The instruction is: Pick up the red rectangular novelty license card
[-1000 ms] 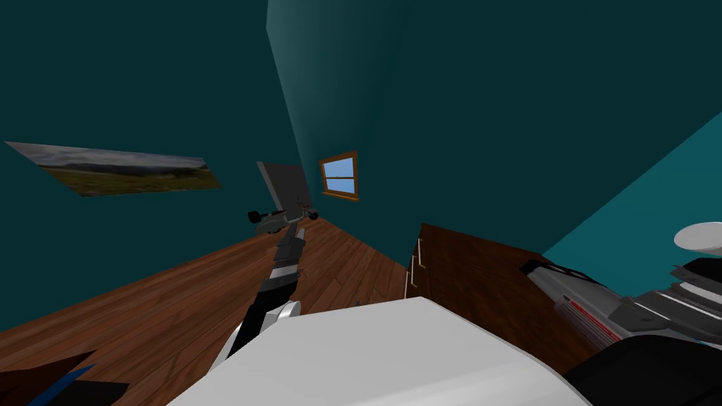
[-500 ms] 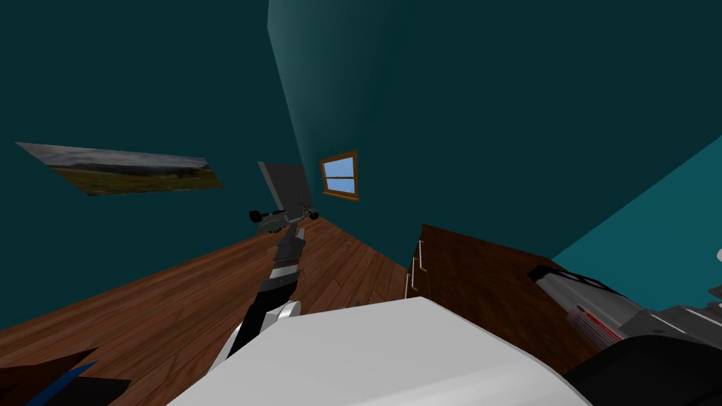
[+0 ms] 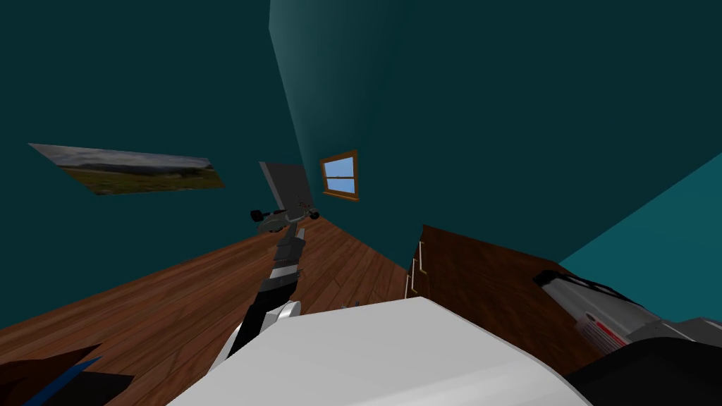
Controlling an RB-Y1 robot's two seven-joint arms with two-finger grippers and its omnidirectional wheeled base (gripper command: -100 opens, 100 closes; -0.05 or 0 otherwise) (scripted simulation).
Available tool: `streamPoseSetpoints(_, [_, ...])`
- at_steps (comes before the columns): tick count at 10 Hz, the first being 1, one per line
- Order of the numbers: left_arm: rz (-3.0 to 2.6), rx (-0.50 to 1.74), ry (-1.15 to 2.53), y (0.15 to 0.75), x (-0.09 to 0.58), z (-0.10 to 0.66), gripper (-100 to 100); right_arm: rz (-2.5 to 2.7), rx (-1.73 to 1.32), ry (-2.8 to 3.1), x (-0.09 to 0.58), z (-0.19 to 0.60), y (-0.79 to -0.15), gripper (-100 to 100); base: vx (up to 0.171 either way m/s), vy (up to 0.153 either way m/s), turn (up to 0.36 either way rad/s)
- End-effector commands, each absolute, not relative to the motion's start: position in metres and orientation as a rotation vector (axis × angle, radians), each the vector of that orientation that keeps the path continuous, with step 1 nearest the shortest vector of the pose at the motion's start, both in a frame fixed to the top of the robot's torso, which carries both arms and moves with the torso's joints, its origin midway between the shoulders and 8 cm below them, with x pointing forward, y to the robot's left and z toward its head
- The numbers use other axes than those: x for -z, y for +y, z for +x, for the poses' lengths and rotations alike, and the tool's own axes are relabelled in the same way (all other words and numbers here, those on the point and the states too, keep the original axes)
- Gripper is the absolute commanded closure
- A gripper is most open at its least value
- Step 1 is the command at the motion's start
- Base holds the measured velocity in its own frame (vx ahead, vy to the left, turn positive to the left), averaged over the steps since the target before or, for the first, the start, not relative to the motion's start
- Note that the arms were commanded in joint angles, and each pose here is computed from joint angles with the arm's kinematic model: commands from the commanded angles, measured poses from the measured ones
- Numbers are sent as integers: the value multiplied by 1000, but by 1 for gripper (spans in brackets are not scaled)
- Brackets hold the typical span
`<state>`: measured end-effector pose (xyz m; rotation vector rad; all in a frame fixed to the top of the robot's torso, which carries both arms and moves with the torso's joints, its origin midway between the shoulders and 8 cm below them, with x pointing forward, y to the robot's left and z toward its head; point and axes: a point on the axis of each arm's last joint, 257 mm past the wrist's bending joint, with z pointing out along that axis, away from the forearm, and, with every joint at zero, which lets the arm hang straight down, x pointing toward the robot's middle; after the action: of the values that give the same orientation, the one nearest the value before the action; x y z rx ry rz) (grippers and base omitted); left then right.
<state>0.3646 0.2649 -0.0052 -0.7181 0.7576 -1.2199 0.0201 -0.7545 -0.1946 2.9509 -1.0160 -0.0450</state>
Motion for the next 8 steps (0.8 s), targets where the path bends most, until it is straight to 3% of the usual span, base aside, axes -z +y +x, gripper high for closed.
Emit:
streamPoseSetpoints(1, [-718,1220,758,265,5,365,0,2946,47,-1052,198,18,-752,-100,16,-35,10])
streamPoseSetpoints(3, [-718,1220,758,265,5,365,0,2942,47,-1084,200,16,-751,-100,9,-29,10])
streamPoseSetpoints(4, [-718,1220,758,265,5,365,0,2940,48,-1092,201,15,-750,0,0,0,0])
streamPoseSetpoints(5, [-718,1220,758,265,5,365,0,2935,27,-1094,211,16,-752,-100,-30,17,17])
streamPoseSetpoints(7, [-718,1220,757,265,5,365,0,2936,26,-1095,213,17,-751,-100,-43,22,6])
streamPoseSetpoints(8, [-718,1220,757,265,5,365,0,2934,23,-1096,214,17,-752,100,0,0,0])
